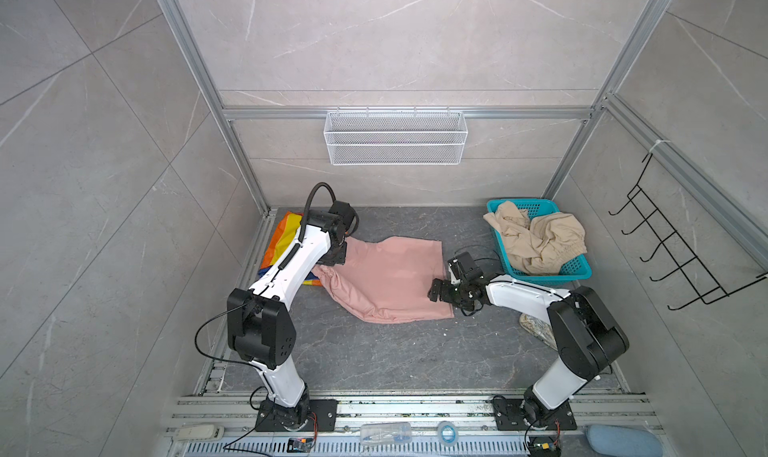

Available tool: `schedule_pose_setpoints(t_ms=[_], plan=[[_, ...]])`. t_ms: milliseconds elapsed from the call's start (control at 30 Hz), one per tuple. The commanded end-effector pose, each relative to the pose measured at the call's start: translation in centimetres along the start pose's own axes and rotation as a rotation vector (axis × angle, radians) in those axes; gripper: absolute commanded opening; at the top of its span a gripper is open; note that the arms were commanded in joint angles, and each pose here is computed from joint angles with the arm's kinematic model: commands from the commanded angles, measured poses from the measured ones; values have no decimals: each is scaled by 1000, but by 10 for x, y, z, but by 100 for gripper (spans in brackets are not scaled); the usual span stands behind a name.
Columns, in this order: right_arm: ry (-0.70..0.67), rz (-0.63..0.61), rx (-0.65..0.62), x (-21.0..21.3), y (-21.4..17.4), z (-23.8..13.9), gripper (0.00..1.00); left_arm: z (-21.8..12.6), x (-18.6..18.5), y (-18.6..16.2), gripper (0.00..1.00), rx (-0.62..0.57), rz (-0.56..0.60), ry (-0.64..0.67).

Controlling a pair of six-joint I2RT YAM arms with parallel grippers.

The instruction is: Fold and stack the shorts

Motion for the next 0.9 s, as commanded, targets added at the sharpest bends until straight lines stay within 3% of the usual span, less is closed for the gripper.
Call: schedule_pose_setpoints(t_ms=[0,233,433,700,867], plan=[[48,-7,-2,9,7,8,100,-19,0,3,0,-27,69,70],[61,8,7,13,7,20,100,-40,-37,7,0,-62,97,37],[70,12,15,15,4,26,100,-44,-91,5,0,-35,131,-19],[85,4,28,20,-6,31,100,-28,-160,2,7,64,97,-182],[106,8,34,21,-13,33,100,-13,-186,1,18,104,64,-278]])
Point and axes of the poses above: each gripper's point midway between its finger pads, its own z axis out along the fingers, its own x axis along the line the jaws close on, y = z × x, the point moved 6 cm from there along -z, back along the fingers, and after that the axes turned 10 degrees about -z, right-handed, at the moved point
